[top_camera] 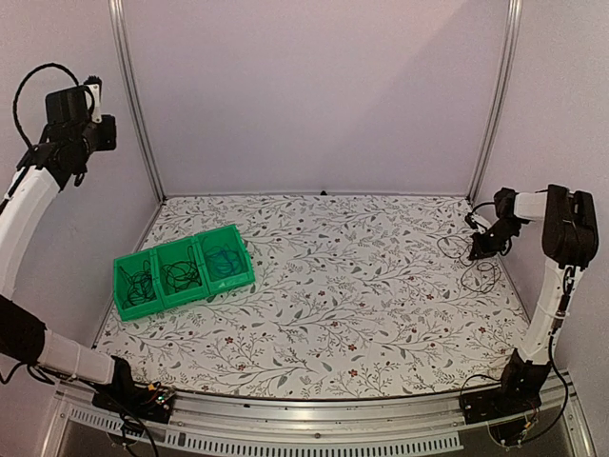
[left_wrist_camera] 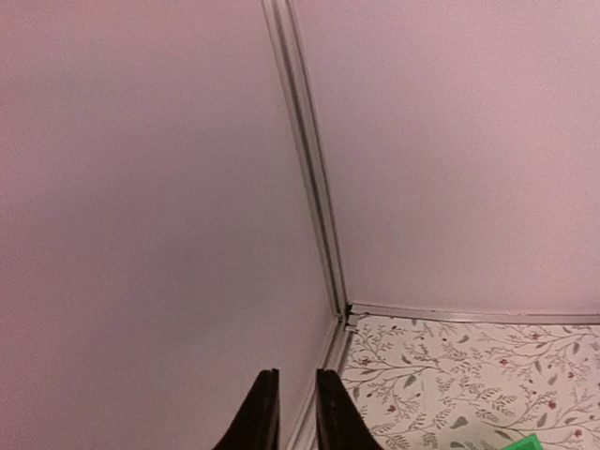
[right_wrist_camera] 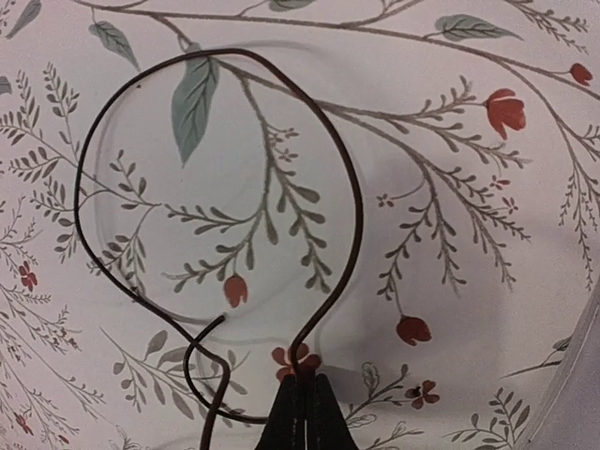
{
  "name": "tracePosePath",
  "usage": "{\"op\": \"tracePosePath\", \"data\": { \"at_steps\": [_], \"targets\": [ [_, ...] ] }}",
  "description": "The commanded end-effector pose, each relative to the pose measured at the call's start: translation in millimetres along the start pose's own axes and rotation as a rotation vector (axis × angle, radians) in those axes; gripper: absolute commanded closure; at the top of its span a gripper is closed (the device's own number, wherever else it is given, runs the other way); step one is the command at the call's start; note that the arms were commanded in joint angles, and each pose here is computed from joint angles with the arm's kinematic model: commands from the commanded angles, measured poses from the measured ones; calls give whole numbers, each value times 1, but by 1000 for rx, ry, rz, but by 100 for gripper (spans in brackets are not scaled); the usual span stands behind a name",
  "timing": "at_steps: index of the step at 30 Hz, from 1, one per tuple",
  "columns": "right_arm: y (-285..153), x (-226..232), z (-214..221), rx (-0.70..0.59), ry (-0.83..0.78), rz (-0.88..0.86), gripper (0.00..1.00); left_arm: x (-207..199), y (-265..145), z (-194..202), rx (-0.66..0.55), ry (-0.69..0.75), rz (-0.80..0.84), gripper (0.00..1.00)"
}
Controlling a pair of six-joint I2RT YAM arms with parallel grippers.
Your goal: Untangle the cables
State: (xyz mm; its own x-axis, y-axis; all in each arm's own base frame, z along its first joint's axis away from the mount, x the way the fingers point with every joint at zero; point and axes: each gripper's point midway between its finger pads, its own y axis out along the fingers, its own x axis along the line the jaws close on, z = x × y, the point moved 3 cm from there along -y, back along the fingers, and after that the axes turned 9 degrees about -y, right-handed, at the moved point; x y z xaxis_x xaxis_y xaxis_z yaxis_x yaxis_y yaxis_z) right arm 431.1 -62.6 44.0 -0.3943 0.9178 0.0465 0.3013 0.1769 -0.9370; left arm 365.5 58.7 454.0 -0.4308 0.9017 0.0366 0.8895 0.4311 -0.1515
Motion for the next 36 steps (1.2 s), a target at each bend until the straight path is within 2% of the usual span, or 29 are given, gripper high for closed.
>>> {"op": "tracePosePath", "data": {
  "at_steps": [1,4,6,12,16,20,26,28,30,33,36],
  "targets": [
    [-47,62,-31,-56,-161,-40,100,-127,-20,35,67,77,572,70],
    [-87,121,-65,-148,-304,-95,100,-196,-50,61,94,200,777,60],
    [-115,156,-80,-212,-398,-115,100,-238,-72,78,126,222,918,49],
    [-179,243,-109,-365,-669,-212,100,-341,-147,121,237,178,1305,41],
    [-206,284,-123,-434,-780,-254,100,-382,-192,132,235,121,1478,38],
    [-224,310,-130,-482,-849,-302,100,-409,-228,133,175,61,1598,36],
    [-248,332,-136,-546,-901,-348,100,-435,-237,144,168,-13,1633,35],
    [-256,336,-138,-568,-908,-351,100,-442,-233,150,181,-15,1620,38],
    [-260,338,-140,-578,-910,-350,100,-446,-228,157,192,-4,1601,46],
    [-260,337,-139,-578,-910,-348,100,-446,-224,163,203,7,1588,64],
    [-257,338,-137,-569,-908,-356,100,-439,-224,159,185,-6,1591,89]
  ]
}}
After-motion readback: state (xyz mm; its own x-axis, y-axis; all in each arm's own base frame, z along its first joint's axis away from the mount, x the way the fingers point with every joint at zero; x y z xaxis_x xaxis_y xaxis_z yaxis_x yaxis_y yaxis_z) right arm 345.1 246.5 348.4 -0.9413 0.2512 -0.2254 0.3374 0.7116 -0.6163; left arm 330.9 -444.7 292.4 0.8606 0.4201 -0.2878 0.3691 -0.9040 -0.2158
